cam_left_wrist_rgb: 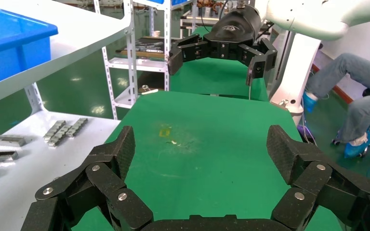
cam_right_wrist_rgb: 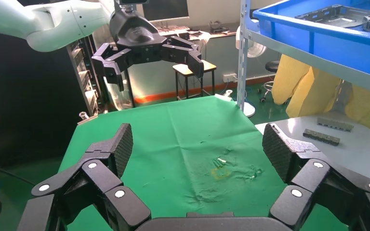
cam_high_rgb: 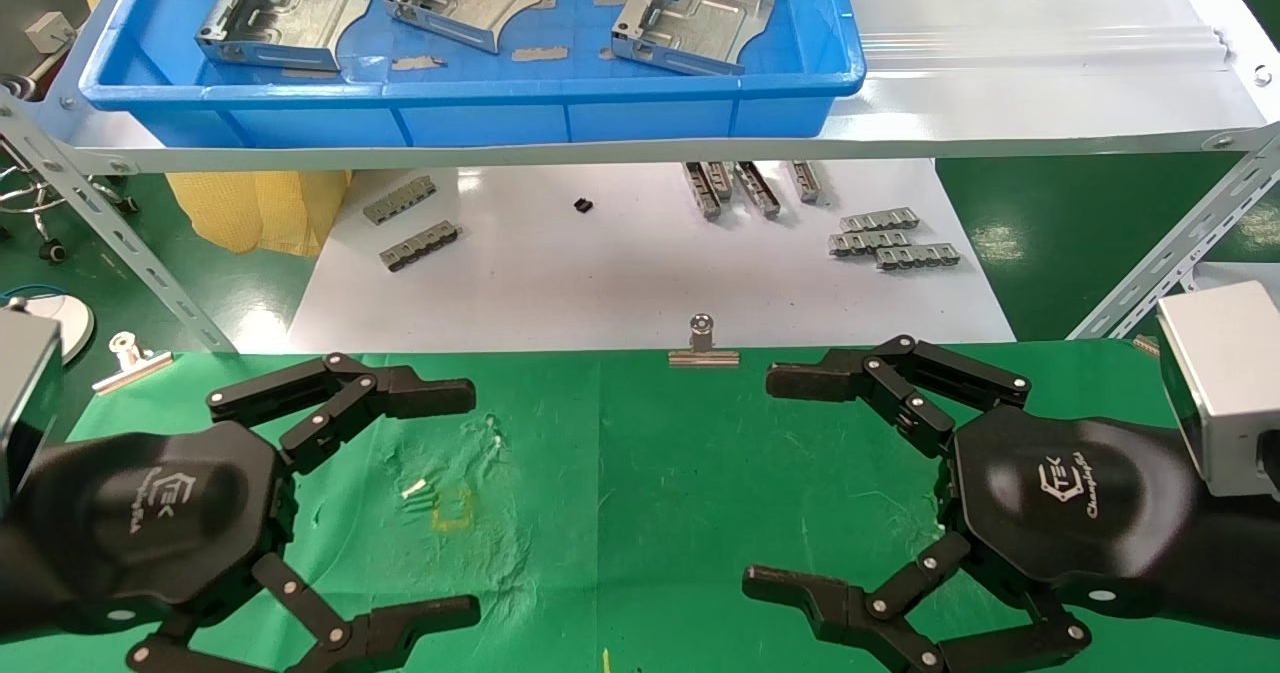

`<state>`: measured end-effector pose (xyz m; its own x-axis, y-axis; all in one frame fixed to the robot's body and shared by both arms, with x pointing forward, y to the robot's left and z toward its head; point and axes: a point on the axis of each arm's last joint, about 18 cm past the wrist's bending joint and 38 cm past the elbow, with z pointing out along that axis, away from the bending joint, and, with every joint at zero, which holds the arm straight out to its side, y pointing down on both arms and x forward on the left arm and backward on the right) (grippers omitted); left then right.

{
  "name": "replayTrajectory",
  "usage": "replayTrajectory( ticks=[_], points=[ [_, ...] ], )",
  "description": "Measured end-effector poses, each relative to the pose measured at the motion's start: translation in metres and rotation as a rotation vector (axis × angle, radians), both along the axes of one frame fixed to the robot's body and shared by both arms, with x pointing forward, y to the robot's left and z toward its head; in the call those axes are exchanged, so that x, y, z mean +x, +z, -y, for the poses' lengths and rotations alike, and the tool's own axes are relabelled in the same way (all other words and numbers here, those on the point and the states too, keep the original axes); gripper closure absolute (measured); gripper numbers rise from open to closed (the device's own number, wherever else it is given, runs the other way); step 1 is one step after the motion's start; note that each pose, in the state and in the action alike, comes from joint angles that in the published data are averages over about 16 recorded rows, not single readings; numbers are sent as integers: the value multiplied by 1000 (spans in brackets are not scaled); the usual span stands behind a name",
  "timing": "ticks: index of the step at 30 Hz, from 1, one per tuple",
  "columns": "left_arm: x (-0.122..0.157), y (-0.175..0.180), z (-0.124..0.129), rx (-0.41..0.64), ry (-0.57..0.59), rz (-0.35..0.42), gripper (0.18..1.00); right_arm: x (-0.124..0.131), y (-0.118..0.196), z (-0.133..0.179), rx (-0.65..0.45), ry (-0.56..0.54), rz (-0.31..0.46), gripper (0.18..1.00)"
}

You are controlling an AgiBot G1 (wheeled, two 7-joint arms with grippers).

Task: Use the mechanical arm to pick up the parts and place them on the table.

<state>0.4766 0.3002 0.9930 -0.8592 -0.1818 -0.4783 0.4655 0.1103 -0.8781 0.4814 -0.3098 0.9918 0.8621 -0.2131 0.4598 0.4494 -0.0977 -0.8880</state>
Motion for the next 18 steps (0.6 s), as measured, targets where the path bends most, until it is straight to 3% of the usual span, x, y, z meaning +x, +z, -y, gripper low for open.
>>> replayTrajectory(
  ticks=[10, 18],
  points=[
    [0, 0, 0, 0, 0, 0, 183, 0, 0, 0, 0, 0, 0, 233],
    [0, 0, 0, 0, 0, 0, 183, 0, 0, 0, 0, 0, 0, 343]
  ],
)
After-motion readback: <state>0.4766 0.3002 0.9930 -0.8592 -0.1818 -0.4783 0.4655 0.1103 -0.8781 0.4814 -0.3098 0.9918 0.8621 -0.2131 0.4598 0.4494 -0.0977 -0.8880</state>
